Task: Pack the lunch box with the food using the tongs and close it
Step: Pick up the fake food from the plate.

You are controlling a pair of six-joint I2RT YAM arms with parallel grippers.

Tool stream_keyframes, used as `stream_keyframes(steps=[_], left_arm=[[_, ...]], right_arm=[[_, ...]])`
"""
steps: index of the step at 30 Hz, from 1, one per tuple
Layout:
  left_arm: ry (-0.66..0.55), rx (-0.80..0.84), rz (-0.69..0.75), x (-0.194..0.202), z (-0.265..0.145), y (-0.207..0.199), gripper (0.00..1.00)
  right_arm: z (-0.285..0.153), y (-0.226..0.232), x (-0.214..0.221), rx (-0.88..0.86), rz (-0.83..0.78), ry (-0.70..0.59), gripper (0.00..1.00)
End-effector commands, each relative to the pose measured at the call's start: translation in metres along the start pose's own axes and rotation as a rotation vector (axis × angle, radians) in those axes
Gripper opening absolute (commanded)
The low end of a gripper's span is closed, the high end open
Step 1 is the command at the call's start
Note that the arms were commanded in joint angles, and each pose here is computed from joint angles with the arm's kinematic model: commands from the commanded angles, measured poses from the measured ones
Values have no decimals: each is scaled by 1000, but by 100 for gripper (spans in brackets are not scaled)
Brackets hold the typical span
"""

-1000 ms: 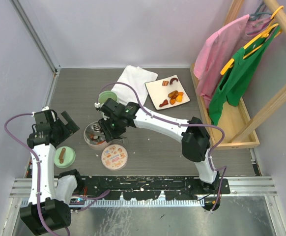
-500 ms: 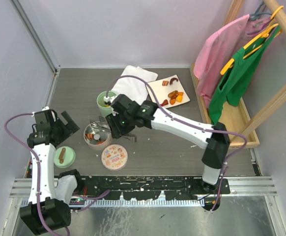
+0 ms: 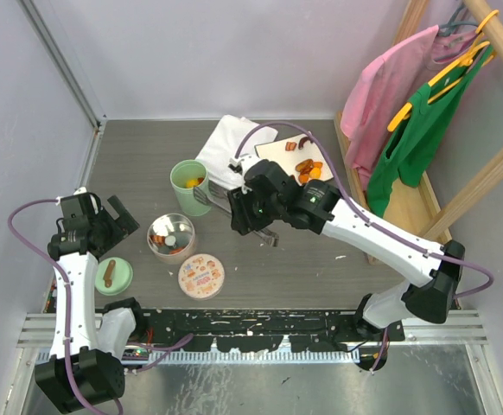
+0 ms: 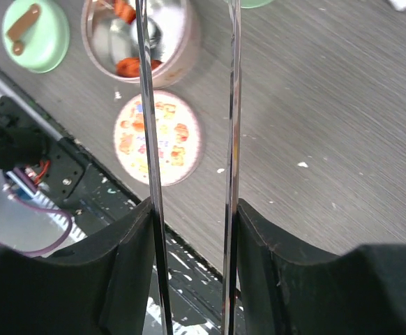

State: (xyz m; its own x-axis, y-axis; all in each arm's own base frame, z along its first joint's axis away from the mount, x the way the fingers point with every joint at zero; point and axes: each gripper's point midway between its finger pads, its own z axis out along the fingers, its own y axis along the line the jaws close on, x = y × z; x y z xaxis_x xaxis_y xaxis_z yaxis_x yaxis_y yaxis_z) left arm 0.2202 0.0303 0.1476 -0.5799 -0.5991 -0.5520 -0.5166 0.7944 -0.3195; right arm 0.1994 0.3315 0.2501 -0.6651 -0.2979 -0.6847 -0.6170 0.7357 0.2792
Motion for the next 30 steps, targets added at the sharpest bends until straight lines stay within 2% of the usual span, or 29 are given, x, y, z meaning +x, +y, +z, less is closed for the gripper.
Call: stream_keyframes(steps=[1,15,24,30], left_arm=[[-33,18,0,-8,-1,-5,98],[-33,17,1,-8,-1,-5,98],[-36,21,2,-8,-1,-5,98],[-36,23,2,-9,-1,-6,98]], right_arm=[[-17,-24,-18,61,48,-93,50],[-37,-116,-16,283,150,-99,51],[-35,-198,11,495,227,-2,53],[-30,-238,21,636,216,67,53]])
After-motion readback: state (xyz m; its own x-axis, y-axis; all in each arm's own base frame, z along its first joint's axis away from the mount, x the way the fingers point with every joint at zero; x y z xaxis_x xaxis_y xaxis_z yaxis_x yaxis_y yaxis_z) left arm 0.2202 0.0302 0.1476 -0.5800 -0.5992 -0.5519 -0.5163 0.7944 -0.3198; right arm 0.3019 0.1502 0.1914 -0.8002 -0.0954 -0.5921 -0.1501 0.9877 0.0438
